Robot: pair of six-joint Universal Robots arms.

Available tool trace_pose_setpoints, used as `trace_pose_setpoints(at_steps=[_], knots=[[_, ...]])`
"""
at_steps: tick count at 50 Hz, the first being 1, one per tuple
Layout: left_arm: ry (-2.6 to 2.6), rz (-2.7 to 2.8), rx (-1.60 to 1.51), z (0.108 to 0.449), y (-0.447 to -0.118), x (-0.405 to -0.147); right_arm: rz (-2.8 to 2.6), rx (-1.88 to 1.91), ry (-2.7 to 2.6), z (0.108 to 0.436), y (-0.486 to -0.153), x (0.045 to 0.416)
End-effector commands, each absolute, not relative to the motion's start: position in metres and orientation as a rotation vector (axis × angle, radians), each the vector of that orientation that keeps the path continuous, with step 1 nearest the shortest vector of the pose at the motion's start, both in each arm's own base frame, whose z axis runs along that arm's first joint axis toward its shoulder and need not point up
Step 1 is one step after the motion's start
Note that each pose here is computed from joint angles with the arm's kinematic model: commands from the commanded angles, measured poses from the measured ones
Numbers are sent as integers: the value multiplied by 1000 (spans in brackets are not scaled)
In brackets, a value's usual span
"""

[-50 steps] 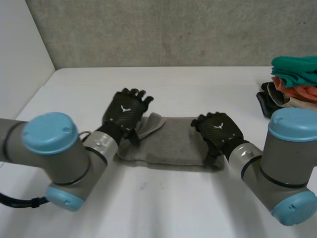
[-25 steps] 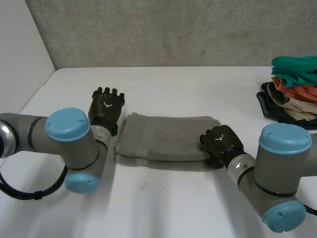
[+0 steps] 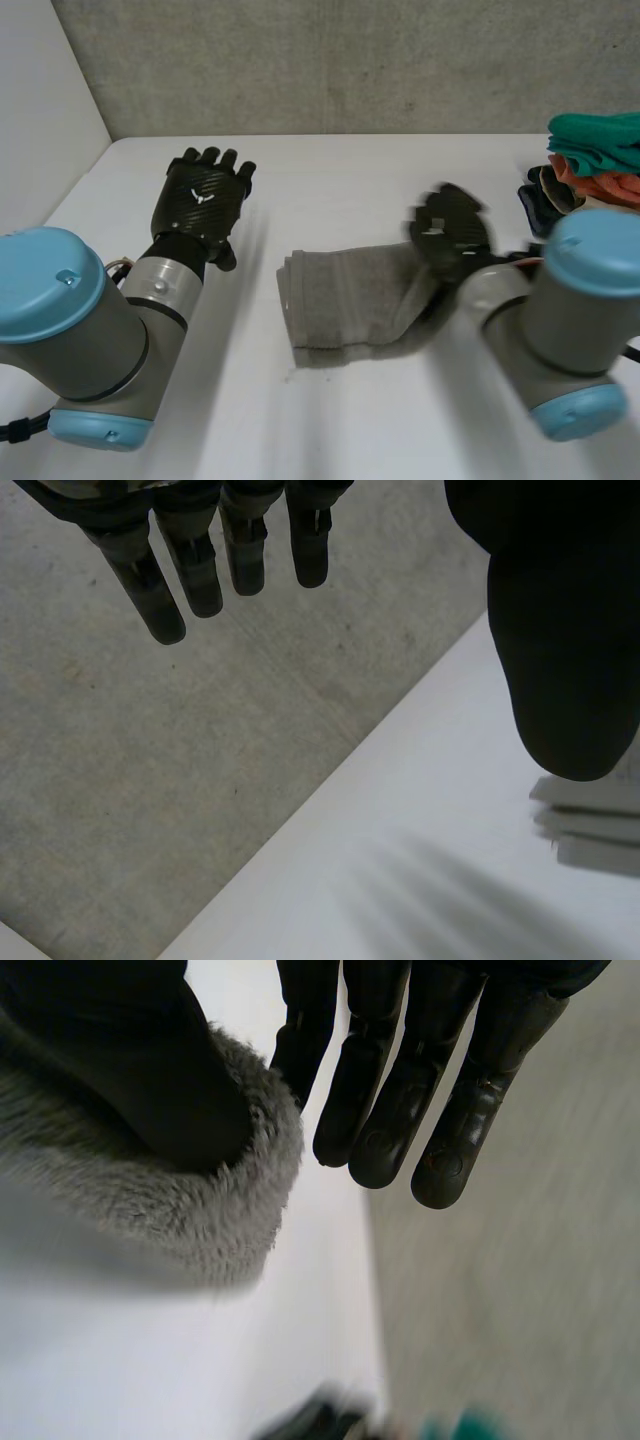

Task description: Fold the laundry.

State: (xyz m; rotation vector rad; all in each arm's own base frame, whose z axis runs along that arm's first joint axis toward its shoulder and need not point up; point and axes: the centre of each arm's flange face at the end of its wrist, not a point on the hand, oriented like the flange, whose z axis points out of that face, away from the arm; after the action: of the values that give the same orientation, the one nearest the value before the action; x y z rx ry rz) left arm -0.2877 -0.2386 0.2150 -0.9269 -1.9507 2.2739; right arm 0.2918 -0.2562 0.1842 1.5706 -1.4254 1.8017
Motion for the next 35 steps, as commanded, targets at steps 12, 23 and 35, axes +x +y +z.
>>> trace_pose_setpoints(at_steps=[12,23,35], knots=[[-1888,2284,-794,235,-235,-288,2188,1930,-1512,161,-175,366],[-1795,2122,-731,229,-213,-326,2266,1136,-2549,218,-243,311],[-2103,1876,-806,152,-212,-356,1773,1244,-2777,157,-271,319]])
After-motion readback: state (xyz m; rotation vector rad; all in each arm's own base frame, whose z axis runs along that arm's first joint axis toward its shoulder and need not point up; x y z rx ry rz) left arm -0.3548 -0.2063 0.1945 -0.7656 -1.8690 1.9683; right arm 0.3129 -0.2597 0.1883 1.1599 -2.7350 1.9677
